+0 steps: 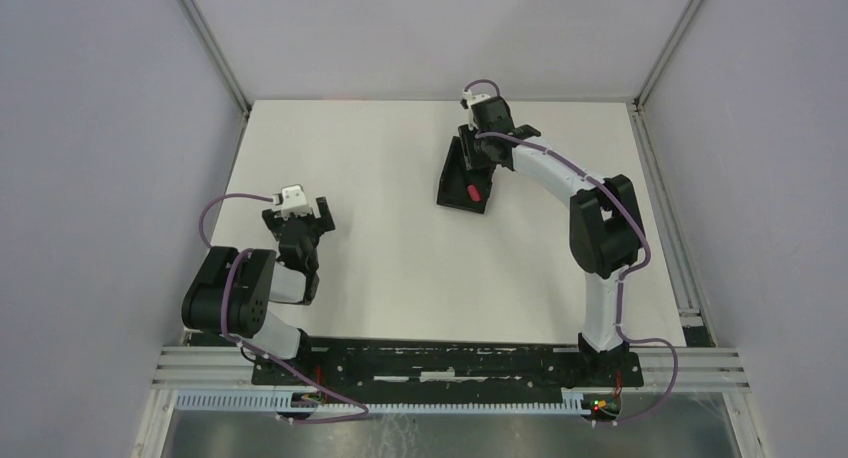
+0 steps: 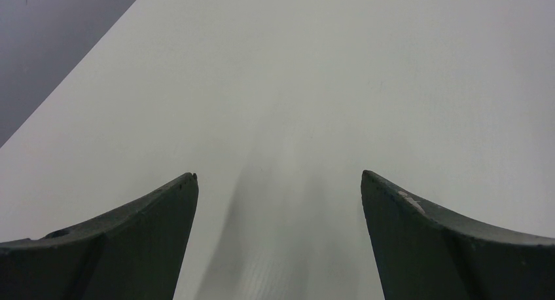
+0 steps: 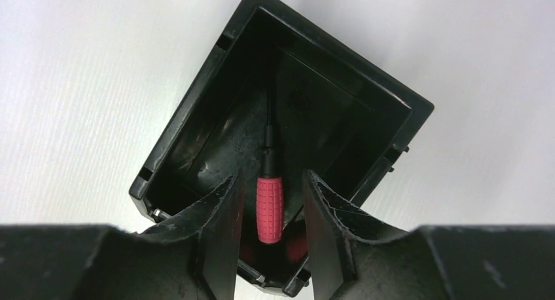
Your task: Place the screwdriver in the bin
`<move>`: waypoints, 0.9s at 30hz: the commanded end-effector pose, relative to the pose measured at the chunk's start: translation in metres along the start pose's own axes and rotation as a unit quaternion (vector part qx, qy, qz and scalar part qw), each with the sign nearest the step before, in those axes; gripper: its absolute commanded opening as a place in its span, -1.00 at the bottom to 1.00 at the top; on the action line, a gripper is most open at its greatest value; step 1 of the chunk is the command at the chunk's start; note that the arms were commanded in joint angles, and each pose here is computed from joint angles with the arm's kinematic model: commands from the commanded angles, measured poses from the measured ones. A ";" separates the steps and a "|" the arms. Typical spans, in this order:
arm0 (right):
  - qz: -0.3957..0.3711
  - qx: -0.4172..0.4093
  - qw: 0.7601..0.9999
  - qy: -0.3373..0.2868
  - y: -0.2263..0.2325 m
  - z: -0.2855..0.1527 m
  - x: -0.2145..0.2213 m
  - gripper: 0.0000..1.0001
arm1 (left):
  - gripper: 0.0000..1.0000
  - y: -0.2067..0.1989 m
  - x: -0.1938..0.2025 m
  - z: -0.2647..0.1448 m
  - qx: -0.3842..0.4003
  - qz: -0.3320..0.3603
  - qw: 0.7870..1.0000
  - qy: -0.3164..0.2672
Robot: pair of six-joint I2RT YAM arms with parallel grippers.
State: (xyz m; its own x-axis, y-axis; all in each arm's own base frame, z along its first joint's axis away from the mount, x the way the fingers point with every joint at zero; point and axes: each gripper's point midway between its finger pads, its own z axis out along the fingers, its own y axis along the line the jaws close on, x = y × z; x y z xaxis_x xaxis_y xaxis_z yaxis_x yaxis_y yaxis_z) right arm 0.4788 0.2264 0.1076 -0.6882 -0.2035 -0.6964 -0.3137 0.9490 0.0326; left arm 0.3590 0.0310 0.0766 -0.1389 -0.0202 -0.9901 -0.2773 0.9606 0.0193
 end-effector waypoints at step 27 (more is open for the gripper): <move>0.059 0.269 0.929 -0.247 -0.177 -0.189 0.102 0.96 | 1.00 -0.002 -0.017 0.005 -0.003 -0.032 0.999 -0.031</move>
State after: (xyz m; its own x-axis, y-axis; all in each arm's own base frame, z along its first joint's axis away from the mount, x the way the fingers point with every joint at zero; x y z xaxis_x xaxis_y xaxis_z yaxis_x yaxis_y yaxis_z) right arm 0.3517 0.0200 0.1697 -0.3545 -0.0792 -0.9317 0.0865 0.9894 -0.1170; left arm 0.3590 0.0310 0.0766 -0.1389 -0.0202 -0.9901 -0.2773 0.9606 0.0193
